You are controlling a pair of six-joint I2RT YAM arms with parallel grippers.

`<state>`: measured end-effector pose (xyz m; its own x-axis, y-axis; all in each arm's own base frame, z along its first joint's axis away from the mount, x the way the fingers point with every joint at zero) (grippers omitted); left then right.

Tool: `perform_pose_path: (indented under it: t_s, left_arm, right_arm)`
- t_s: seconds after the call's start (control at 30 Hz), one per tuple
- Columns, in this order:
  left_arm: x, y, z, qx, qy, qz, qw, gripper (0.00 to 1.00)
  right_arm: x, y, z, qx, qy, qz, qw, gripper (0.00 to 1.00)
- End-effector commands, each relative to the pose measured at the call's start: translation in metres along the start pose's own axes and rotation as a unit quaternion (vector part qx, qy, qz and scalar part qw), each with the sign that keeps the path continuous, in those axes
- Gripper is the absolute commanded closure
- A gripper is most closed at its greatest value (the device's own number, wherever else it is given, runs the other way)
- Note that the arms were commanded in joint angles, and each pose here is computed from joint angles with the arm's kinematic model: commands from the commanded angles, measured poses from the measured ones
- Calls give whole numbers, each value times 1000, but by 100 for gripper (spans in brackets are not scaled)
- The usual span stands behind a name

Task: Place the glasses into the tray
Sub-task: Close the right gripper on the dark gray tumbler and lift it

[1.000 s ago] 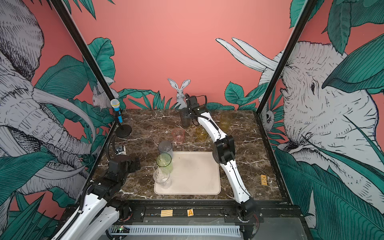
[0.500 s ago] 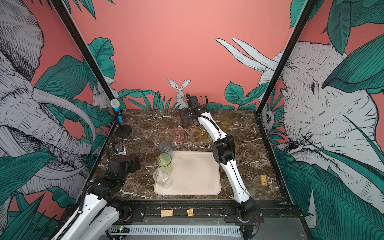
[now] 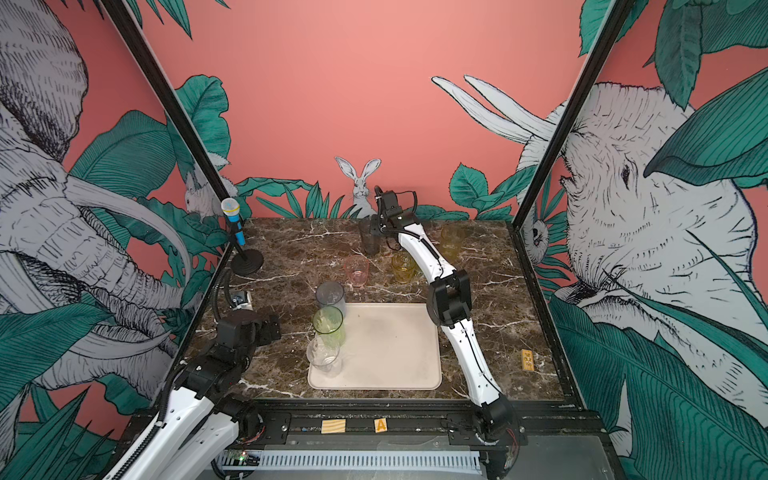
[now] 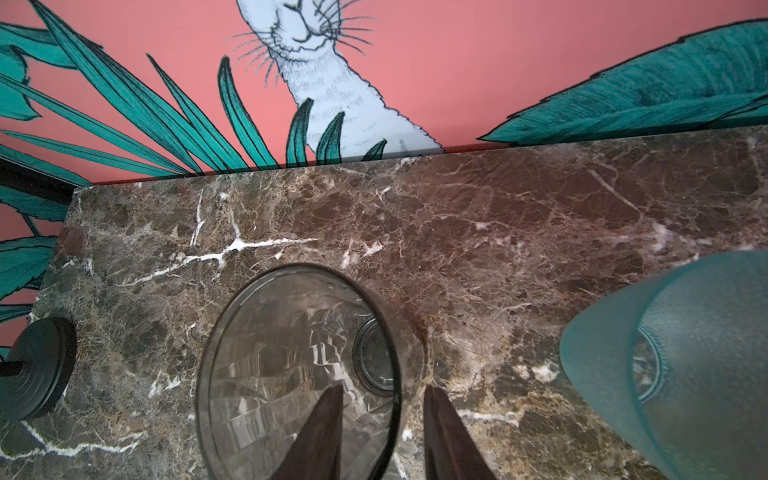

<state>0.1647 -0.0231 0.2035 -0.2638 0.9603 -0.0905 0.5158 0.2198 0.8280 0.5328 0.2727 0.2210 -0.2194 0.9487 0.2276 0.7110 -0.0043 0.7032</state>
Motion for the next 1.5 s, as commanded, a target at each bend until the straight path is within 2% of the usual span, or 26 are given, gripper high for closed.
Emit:
perform_pose_path:
  t_s: [0.0,0.63,1.47]
  left_arm:
    - [-1,7,-3,-12,-5,-6,1000,0]
    - [-2,6,-2,-6,-9,-2,1000,1]
    - [-5,6,2,4,-8,0,1000,0]
  right_arm:
    - [-4,-2,7,1,-1,5,1000,67]
    - [-11,-6,8,16,-9,9,1000,77]
    - [-15,-1,-6,14,-3,-3,1000,100]
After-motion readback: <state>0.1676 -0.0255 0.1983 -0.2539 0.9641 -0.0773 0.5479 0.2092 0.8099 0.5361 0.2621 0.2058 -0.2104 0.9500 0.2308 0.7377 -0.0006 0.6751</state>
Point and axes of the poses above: each gripper's point midway between its finger pads, its own z axis out along the fingers, its own x axis along the line the jaws close on, y = z × x, the point moved 9 cm from there along -z, back along the fingers, and after that the axes turned 8 degrees about -z, right-handed, at the moved point
